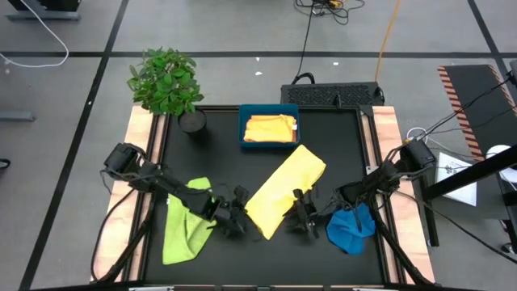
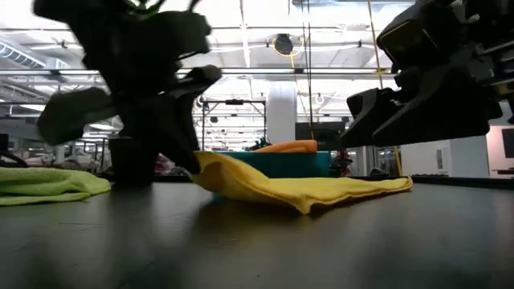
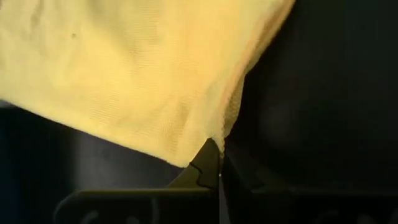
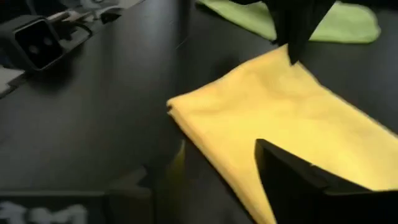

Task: Fold microfiber towels
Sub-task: Fold the yellow microfiber towel

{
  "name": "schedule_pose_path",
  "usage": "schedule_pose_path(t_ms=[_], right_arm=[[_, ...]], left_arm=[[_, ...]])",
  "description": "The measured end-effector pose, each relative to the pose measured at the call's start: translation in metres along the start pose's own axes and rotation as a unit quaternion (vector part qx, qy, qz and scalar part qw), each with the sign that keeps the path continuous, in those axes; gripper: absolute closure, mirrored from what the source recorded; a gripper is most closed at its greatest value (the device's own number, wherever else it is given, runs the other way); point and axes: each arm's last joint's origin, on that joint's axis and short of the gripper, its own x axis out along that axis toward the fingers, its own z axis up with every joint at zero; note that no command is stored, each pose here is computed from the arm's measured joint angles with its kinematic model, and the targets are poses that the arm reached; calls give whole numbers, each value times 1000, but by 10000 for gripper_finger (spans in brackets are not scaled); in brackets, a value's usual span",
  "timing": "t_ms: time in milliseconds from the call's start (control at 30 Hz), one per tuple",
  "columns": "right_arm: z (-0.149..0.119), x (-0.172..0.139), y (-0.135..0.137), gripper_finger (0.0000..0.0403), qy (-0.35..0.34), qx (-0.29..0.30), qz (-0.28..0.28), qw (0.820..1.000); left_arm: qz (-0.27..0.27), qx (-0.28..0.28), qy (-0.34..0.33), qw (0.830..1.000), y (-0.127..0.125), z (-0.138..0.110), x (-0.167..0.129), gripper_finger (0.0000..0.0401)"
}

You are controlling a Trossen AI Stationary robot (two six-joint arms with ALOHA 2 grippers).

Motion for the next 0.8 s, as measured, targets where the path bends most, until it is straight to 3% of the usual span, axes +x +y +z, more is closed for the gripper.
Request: schedule_pose_path(t_ms=[233, 467, 600, 800], right_arm=[[2, 6, 10, 155, 0, -41, -25, 999], [3, 5, 10, 160, 1, -54, -70, 996], [-2, 5, 8, 165, 24, -47, -108, 993], [-5, 3, 7, 170, 45, -35, -112, 992]], left_arm=[[-72, -128, -30, 989, 34, 13, -1, 396], [-77, -220, -54, 971, 76, 16, -1, 397], [-83, -251, -67, 962, 99, 13, 0, 397], [-77, -283, -79, 953, 136, 1, 3, 398]])
